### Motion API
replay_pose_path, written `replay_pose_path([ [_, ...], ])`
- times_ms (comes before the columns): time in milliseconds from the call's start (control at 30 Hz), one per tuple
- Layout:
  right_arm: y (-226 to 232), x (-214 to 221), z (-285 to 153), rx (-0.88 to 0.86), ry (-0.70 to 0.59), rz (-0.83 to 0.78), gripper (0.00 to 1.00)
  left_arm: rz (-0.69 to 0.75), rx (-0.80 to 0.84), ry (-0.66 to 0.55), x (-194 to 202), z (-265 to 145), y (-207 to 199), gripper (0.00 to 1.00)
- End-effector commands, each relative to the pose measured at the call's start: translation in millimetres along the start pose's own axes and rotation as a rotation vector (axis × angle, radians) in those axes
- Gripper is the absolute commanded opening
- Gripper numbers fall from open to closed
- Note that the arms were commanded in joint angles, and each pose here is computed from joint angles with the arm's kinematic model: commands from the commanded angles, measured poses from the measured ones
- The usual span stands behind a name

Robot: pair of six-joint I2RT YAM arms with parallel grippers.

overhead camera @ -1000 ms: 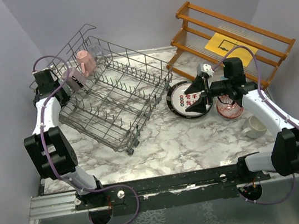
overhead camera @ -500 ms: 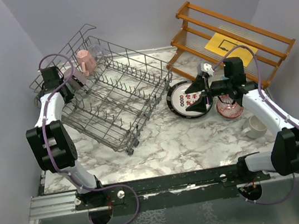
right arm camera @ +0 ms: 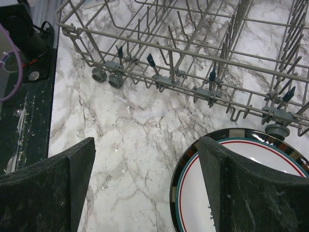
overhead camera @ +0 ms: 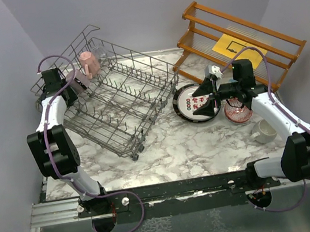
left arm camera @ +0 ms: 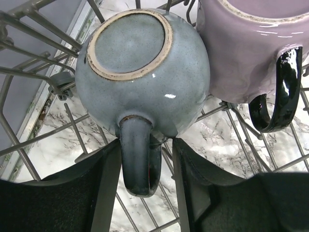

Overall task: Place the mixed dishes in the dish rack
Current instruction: Turn the cup upside down in the dish rack.

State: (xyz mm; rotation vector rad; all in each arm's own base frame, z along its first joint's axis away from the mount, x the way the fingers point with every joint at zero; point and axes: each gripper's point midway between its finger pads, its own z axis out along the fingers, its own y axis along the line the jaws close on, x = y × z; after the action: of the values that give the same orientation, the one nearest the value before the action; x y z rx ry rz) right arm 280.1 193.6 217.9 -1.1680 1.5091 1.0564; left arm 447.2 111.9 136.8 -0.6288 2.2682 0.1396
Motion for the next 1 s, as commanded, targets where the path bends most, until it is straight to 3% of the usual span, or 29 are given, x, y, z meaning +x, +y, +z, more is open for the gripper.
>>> replay_pose_path([
  [0, -5, -8, -2, 0.013, -0.004, -0.029, 0.86, -0.038, 0.024, -0.138, -41, -22, -6, 0.49],
  [367, -4, -9, -2, 0.008, -0.007, -0.031, 0.86, -0.052, 0.083, -0.166, -49, -49, -14, 0.52],
  [967, -3, -11, -3, 0.01, -0.01, -0.036, 0.86, -0.024, 0.011, -0.137, -40, -38, -1, 0.57],
])
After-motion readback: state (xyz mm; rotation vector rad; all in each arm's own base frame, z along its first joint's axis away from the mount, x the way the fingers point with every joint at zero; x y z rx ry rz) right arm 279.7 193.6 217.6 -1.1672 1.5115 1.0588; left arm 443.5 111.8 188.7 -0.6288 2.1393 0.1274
